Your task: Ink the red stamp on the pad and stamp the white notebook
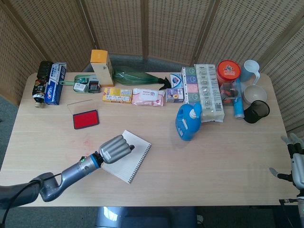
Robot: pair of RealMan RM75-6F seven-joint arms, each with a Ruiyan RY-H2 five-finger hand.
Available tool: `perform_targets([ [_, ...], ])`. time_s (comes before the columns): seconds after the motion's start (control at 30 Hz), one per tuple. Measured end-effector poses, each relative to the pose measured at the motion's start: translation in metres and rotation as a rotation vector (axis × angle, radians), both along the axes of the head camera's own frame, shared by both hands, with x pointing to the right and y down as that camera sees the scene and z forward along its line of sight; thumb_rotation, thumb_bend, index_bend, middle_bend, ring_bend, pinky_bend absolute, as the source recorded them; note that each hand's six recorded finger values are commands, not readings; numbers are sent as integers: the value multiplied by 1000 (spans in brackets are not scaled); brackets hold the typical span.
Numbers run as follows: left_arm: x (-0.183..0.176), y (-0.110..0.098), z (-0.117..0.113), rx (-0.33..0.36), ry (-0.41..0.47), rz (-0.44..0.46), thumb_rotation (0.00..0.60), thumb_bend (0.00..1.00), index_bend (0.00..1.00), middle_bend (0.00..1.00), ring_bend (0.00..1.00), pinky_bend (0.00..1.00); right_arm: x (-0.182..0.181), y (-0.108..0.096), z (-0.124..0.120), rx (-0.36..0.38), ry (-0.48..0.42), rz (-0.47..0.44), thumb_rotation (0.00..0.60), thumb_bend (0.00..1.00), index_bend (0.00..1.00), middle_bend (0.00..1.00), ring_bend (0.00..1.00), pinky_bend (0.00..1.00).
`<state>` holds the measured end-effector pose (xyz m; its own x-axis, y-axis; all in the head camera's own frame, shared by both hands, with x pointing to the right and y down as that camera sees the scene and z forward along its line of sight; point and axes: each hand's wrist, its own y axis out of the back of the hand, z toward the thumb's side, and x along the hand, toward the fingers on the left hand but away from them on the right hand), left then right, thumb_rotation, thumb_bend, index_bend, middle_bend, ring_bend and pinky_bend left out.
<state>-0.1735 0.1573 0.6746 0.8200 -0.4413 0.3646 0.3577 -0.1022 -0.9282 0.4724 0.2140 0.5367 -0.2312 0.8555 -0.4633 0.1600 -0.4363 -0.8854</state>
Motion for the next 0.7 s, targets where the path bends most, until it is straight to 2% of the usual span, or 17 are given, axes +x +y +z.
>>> perform_targets([
  [0.7,2,16,37,-37,-56,8,600,386,631,1000,1000,1000,2,-1,-2,3,-14,7,600,0,120,4,0,0],
])
